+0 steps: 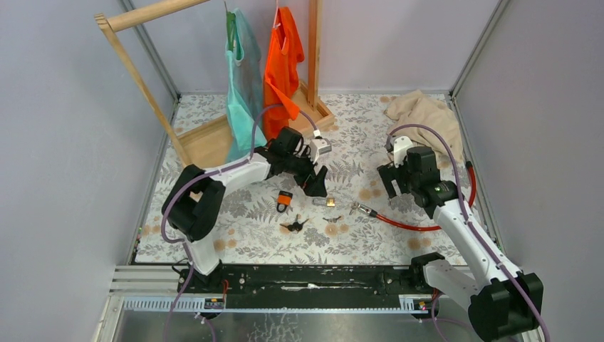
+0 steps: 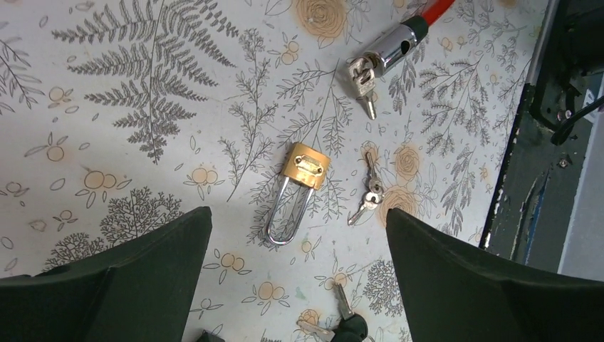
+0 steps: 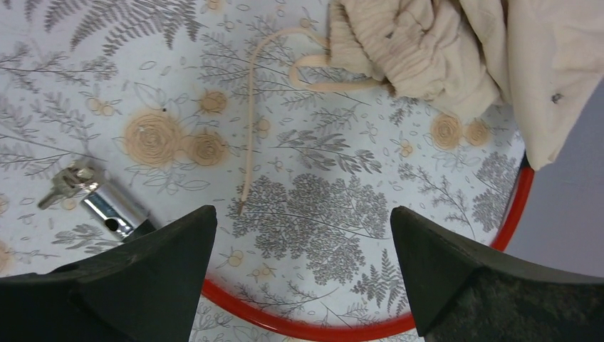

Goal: Lock with the key
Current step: Place the lock at the center of the board, then pick up the lock from the center of the board.

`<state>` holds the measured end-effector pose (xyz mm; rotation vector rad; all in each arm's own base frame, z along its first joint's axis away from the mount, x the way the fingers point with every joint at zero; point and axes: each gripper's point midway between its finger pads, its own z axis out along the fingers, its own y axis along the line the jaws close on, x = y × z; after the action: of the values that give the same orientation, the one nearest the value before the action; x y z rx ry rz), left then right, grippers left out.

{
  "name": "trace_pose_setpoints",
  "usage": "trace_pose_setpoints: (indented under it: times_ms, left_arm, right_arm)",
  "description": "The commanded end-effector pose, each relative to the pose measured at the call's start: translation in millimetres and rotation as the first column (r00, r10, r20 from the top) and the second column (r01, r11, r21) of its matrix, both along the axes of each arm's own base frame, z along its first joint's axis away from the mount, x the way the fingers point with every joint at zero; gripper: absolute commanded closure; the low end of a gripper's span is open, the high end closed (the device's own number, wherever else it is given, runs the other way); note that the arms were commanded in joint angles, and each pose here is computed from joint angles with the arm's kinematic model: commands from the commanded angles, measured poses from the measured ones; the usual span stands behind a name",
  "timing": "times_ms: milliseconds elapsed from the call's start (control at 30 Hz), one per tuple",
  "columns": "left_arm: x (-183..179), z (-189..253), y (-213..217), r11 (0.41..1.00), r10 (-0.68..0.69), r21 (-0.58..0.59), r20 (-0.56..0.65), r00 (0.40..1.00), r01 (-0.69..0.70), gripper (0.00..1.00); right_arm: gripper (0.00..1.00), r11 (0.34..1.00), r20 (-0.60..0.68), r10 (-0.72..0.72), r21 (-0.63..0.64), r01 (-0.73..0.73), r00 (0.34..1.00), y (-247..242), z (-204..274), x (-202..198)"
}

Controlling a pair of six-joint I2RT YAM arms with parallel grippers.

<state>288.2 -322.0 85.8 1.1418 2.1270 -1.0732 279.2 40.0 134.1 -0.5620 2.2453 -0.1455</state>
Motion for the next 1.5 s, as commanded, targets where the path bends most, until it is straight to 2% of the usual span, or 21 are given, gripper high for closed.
trace_pose_setpoints:
  times_ms: [0,233,400,500,767,933,1067,1300,1467]
  left_arm:
    - [-5,12,-9,0.999,-0.047,0.006,0.135,0.990,0.046,0.00]
    - [-28,32,-26,0.991,-0.132,0.049,0.299,0.945,0.123,0.00]
    - [-28,47,-29,0.988,-0.149,0.097,0.430,0.891,0.118,0.00]
    - [-27,58,-28,0.987,-0.154,0.114,0.490,0.858,0.113,0.00]
    - [-28,73,-31,0.987,-0.155,0.112,0.544,0.825,0.112,0.00]
    - [-35,74,-35,0.976,-0.218,0.146,0.585,0.781,0.164,0.00]
    - [-44,69,-41,0.960,-0.277,0.187,0.572,0.772,0.207,0.06]
    - [-59,71,-54,0.945,-0.328,0.201,0.576,0.749,0.260,0.16]
    - [-68,71,-62,0.934,-0.357,0.212,0.571,0.739,0.288,0.20]
  right_arm:
    - [0.01,0.995,0.027,-0.082,-0.062,0.084,0.996,-22,9,6]
    - [0.01,0.978,0.024,-0.174,-0.110,0.176,0.984,-56,13,17]
    - [0.01,0.955,-0.001,-0.278,-0.109,0.276,0.961,-106,11,30]
    - [0.00,0.939,-0.062,-0.335,-0.105,0.328,0.940,-138,0,38]
    - [0.08,0.908,-0.270,-0.415,-0.065,0.414,0.868,-205,-38,40]
    - [0.15,0.899,-0.375,-0.418,-0.040,0.436,0.827,-228,-57,31]
    - [0.20,0.899,-0.464,-0.394,-0.016,0.437,0.794,-237,-77,25]
    - [0.25,0.895,-0.523,-0.387,-0.016,0.446,0.759,-245,-96,8]
    - [0.28,0.886,-0.555,-0.381,0.011,0.464,0.740,-250,-104,-7]
